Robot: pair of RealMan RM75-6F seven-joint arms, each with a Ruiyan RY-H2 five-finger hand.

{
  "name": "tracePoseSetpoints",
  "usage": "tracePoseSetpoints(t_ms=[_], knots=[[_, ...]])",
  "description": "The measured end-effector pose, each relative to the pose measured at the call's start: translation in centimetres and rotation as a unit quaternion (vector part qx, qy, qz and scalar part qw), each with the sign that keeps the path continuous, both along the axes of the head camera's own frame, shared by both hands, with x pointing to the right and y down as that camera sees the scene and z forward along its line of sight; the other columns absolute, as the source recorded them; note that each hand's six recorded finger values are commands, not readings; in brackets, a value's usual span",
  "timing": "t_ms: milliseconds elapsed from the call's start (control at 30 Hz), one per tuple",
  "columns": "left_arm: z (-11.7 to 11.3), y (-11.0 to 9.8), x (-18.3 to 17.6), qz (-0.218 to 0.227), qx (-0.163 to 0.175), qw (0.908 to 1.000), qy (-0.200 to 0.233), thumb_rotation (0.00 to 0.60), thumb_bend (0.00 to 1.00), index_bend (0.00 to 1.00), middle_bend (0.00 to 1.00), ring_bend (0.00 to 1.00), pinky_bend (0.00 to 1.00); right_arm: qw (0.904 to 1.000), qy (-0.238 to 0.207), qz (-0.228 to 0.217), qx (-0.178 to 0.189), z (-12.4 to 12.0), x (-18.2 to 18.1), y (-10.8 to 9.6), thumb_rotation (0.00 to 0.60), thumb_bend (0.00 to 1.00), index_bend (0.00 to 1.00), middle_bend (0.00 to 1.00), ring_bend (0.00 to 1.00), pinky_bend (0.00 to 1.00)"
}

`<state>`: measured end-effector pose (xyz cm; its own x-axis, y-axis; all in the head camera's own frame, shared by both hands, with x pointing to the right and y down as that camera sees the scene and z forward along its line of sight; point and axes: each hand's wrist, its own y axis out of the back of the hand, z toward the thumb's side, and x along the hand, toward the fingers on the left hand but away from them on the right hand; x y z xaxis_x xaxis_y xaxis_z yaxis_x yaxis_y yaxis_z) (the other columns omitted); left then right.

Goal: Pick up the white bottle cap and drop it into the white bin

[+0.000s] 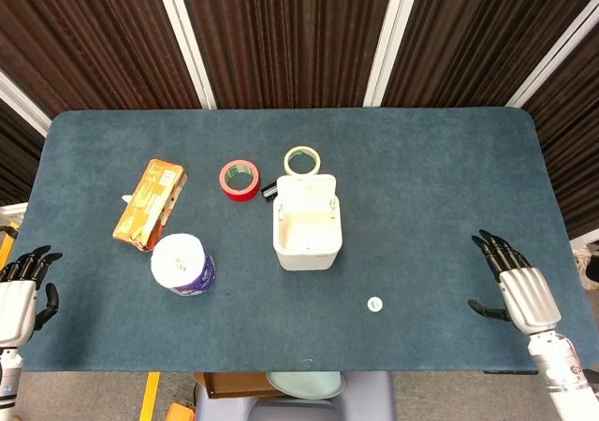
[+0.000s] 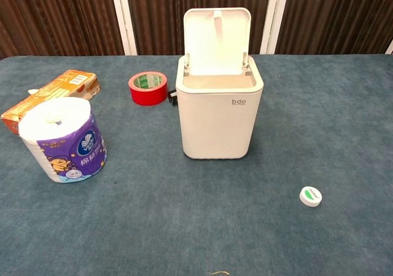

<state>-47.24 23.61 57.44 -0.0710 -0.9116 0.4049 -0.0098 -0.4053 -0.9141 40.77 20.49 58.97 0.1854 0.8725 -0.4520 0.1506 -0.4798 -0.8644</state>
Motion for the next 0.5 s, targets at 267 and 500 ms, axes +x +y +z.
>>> tracePoseSetpoints(t_ms=[267, 500], knots=[[-0.08, 0.08, 0.03, 0.001, -0.001, 1.0, -0.001, 0.6, 0.69, 0.25, 0.14, 0.18, 0.25, 1.0, -0.003, -0.001, -0.003, 0.25, -0.04, -0.16, 0.6, 0.2, 0.12, 0.13, 0.12, 0.33], [0.16, 0.05, 0.0, 0.0, -0.006, 1.0, 0.0, 0.6, 0.69, 0.25, 0.14, 0.18, 0.25, 0.9999, -0.014, -0.009, -0.003, 0.42, -0.33, -0.33, 0.6, 0.2, 0.15, 0.13, 0.12, 0.33]])
